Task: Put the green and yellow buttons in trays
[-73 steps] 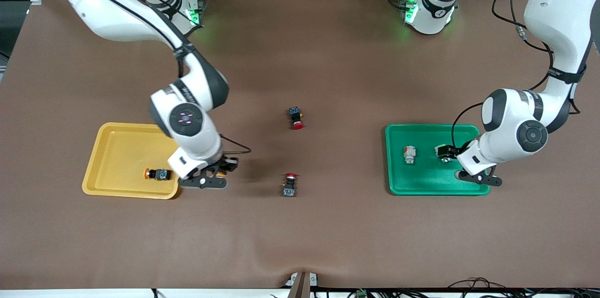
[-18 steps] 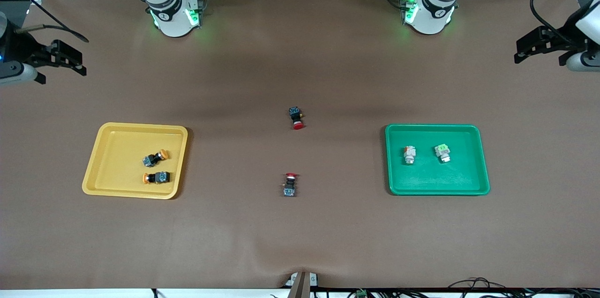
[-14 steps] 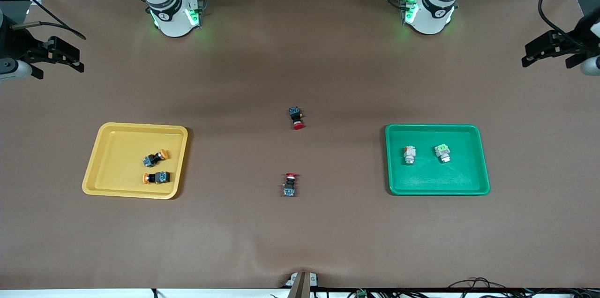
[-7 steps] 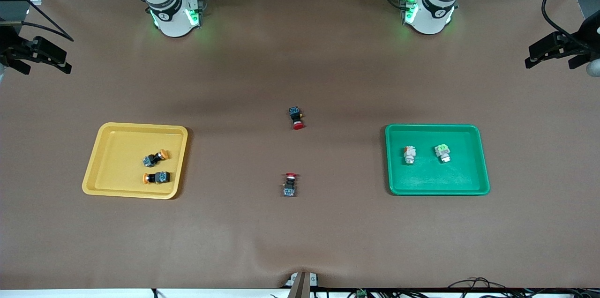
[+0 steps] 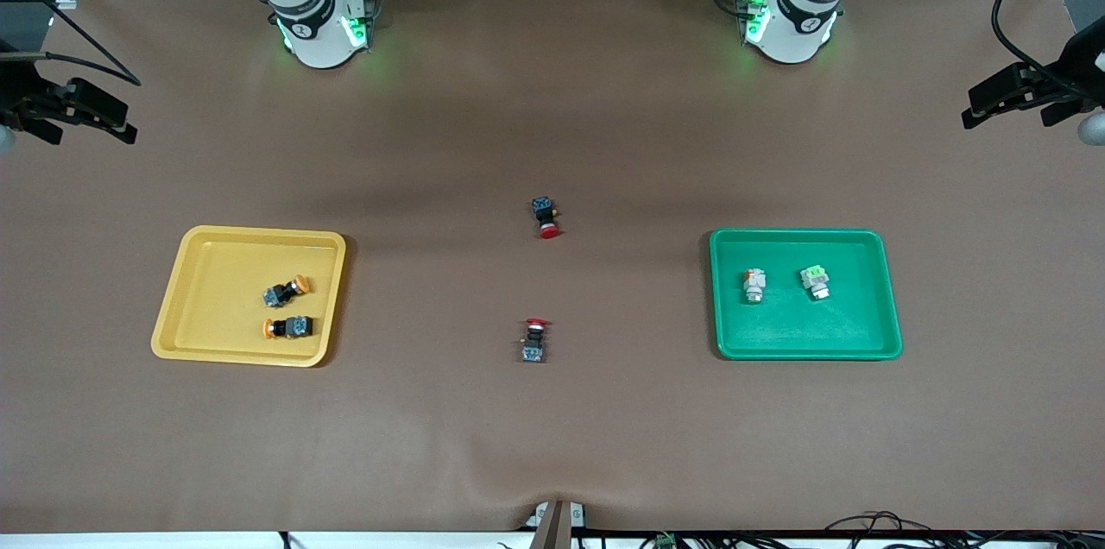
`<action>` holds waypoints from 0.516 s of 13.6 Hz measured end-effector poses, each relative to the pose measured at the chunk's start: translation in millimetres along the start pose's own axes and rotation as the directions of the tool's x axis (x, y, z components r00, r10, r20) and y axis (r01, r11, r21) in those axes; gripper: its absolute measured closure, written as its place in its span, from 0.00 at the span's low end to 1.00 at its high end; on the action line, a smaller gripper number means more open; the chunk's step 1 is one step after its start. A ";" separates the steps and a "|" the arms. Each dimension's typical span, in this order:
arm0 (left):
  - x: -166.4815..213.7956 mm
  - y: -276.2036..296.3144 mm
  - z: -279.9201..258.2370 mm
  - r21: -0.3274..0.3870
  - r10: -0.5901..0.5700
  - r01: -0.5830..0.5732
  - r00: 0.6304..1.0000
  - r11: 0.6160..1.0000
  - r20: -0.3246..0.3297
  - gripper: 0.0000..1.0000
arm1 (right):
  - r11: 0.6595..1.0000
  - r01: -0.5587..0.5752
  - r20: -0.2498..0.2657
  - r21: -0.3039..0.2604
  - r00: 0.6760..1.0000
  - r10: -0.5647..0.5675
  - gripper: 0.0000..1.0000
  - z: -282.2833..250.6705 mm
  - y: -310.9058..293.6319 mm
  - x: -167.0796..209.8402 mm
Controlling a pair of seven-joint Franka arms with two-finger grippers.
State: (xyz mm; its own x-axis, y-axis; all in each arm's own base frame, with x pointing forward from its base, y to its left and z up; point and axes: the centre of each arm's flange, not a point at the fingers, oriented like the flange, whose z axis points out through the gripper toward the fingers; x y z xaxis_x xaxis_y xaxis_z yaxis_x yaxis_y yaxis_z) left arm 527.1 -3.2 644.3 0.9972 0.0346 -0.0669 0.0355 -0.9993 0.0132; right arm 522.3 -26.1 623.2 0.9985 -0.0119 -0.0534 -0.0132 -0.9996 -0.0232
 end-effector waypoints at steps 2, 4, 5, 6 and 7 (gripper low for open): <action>1.8 0.0 2.5 0.000 0.000 0.000 1.000 1.000 0.004 0.00 | 1.000 0.007 0.027 0.002 1.000 -0.007 0.00 7.7 -3.9 2.5; 4.5 -0.3 5.1 0.000 -0.001 0.001 1.000 1.000 0.008 0.00 | 1.000 0.009 0.034 0.002 0.999 -0.009 0.00 11.4 -4.7 4.7; 5.8 -0.9 5.7 0.000 -0.002 0.002 1.000 1.000 0.008 0.00 | 1.000 0.009 0.034 0.002 0.999 -0.009 0.00 11.3 -4.5 4.8; 6.7 -1.4 5.8 0.000 -0.003 0.003 1.000 1.000 0.008 0.00 | 1.000 0.009 0.033 0.002 0.999 -0.009 0.00 10.9 -4.5 4.8; 7.3 -1.1 5.8 0.000 -0.002 0.002 1.000 1.000 0.008 0.00 | 1.000 0.009 0.033 0.002 0.999 -0.009 0.00 10.8 -4.6 4.8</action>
